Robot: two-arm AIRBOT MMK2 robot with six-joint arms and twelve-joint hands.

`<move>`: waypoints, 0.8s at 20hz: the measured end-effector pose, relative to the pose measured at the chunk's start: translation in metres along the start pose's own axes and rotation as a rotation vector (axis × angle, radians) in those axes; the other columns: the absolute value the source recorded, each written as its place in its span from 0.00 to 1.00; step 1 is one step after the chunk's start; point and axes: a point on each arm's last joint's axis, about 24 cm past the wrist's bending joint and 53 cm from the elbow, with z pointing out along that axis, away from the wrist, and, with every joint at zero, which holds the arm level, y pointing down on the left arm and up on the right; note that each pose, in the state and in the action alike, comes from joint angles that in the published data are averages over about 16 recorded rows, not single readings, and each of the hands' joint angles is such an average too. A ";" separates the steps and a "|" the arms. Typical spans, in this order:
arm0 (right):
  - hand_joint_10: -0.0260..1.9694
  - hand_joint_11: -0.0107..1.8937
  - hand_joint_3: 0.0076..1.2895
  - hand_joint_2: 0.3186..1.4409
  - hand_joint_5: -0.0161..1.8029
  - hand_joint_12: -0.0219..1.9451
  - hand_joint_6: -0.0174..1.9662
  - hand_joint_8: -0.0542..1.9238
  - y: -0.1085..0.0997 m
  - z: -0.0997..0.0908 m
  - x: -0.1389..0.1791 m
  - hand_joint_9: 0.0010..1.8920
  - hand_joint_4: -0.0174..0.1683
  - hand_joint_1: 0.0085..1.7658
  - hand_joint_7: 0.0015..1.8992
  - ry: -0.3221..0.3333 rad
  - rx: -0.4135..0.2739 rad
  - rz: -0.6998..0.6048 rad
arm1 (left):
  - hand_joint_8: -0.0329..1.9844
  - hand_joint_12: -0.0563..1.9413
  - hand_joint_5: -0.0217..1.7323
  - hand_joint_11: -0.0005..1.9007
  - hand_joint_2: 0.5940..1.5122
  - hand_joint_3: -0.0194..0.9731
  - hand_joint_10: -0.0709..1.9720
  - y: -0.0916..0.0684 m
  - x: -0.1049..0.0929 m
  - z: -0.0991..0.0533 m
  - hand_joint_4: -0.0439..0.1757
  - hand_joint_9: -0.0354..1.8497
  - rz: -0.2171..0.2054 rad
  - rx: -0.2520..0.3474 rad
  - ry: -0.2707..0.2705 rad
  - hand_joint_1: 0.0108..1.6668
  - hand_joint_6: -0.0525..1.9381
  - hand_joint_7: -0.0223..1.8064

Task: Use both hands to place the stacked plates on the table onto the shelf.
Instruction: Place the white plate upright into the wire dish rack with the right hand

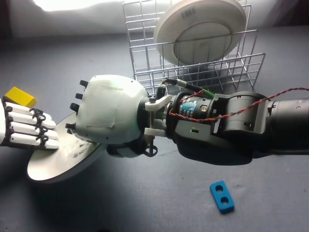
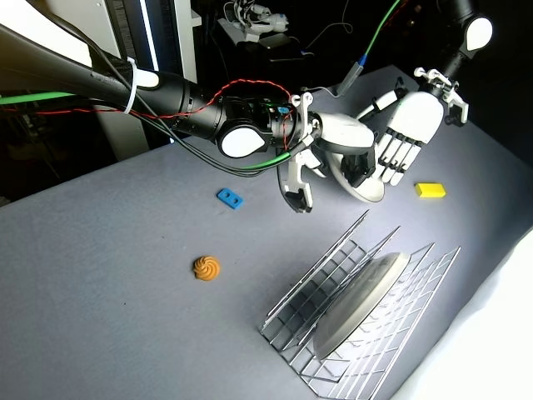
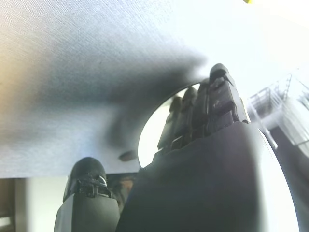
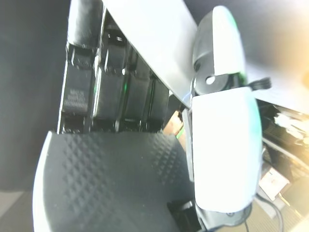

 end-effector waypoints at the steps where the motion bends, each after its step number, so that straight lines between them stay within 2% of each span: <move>1: 0.12 0.49 0.01 0.59 0.56 0.59 0.17 0.20 0.000 0.000 -0.001 0.66 0.06 0.62 0.62 -0.003 -0.001 0.000 | 0.01 0.03 0.01 0.01 0.51 0.04 0.02 0.000 -0.001 0.000 0.17 0.01 0.002 0.000 -0.002 0.01 0.02 0.01; 7: 0.17 0.51 0.01 0.59 0.57 0.62 0.23 0.32 0.002 0.000 -0.002 0.68 0.04 0.66 0.64 -0.014 -0.006 0.000 | 0.01 0.03 0.01 0.01 0.51 0.04 0.02 0.000 -0.023 -0.002 0.19 0.02 0.015 0.002 -0.043 0.01 0.03 0.01; 13: 0.30 0.47 0.01 0.58 0.57 0.67 0.24 0.38 0.003 0.000 0.001 0.63 0.01 0.67 0.62 -0.014 -0.008 0.000 | 0.01 0.03 0.02 0.01 0.51 0.04 0.03 -0.002 -0.072 -0.017 0.20 0.02 0.036 0.003 -0.150 0.01 0.03 0.02; 16: 0.32 0.45 0.00 0.58 0.56 0.69 0.25 0.40 0.004 0.000 0.003 0.63 0.01 0.67 0.62 -0.013 -0.009 -0.003 | 0.01 0.03 0.02 0.01 0.51 0.04 0.03 -0.004 -0.098 -0.028 0.21 0.03 0.045 0.004 -0.209 0.01 0.03 0.02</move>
